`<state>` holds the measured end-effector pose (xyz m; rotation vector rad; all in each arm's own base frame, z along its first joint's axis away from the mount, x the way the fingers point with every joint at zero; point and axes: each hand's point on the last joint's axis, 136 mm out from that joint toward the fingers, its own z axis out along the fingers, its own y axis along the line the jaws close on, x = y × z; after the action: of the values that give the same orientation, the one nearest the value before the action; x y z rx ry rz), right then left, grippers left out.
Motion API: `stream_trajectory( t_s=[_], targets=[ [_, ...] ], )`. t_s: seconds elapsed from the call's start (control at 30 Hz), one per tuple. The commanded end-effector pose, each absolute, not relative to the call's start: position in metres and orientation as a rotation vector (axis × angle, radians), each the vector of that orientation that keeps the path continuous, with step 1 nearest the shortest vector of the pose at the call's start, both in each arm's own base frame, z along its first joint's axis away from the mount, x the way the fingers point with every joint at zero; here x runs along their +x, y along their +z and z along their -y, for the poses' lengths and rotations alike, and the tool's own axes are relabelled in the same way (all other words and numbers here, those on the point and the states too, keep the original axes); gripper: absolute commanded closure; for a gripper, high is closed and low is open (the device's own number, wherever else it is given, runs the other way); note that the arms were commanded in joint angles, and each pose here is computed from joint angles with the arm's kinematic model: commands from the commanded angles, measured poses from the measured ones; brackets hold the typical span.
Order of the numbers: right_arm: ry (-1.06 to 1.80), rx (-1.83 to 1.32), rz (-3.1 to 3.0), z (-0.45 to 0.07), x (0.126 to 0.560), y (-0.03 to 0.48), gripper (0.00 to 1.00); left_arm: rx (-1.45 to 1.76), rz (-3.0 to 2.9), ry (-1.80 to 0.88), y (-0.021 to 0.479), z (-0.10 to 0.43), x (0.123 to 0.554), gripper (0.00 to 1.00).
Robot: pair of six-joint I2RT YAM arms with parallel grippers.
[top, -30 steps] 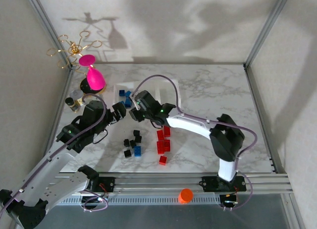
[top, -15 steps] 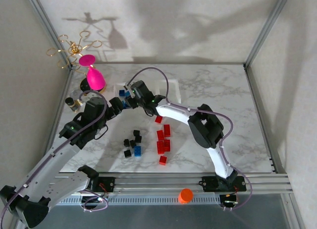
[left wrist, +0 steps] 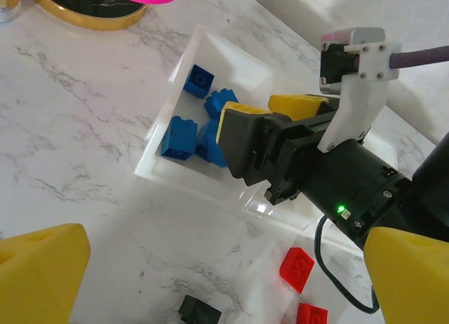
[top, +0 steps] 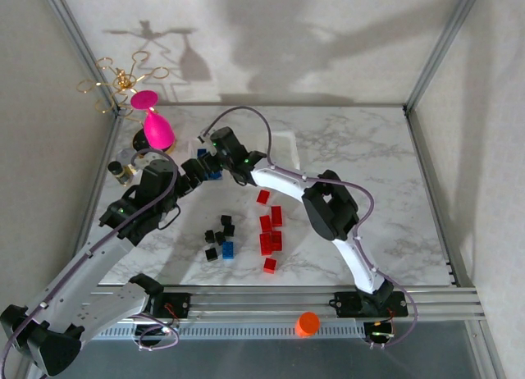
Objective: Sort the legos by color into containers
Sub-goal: Place the lego in the container, then pick up the lego from the middle-left of the table.
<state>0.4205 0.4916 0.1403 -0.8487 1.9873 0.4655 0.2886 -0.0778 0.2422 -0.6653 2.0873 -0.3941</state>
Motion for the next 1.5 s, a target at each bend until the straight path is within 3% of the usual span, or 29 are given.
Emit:
stream_trajectory(
  t_s=[0.0, 0.27, 0.63, 0.93, 1.47],
  targets=[
    [0.542, -0.820, -1.930, -0.483, 0.408, 0.194, 0.35, -0.683, -2.084, -0.427, 0.244, 0.078, 0.287, 0.00],
    [0.567, -0.765, -1.990, -0.433, 0.368, 0.214, 0.28, -0.641, -2.158, -0.479, 0.230, 0.093, 0.272, 0.00],
    [0.696, -0.763, -2.211, -0.361, 0.282, 0.179, 0.18, -0.528, -2.378, -0.485, 0.173, 0.127, 0.231, 0.01],
    [0.758, -0.776, -2.388, -0.312, 0.226, 0.153, 0.02, -0.460, -2.527, -0.548, 0.132, 0.163, 0.197, 0.08],
    [0.880, -0.631, -2.472, -0.271, 0.196, 0.149, 0.01, -0.254, -2.708, -0.297, 0.071, 0.208, 0.176, 0.28]
  ],
)
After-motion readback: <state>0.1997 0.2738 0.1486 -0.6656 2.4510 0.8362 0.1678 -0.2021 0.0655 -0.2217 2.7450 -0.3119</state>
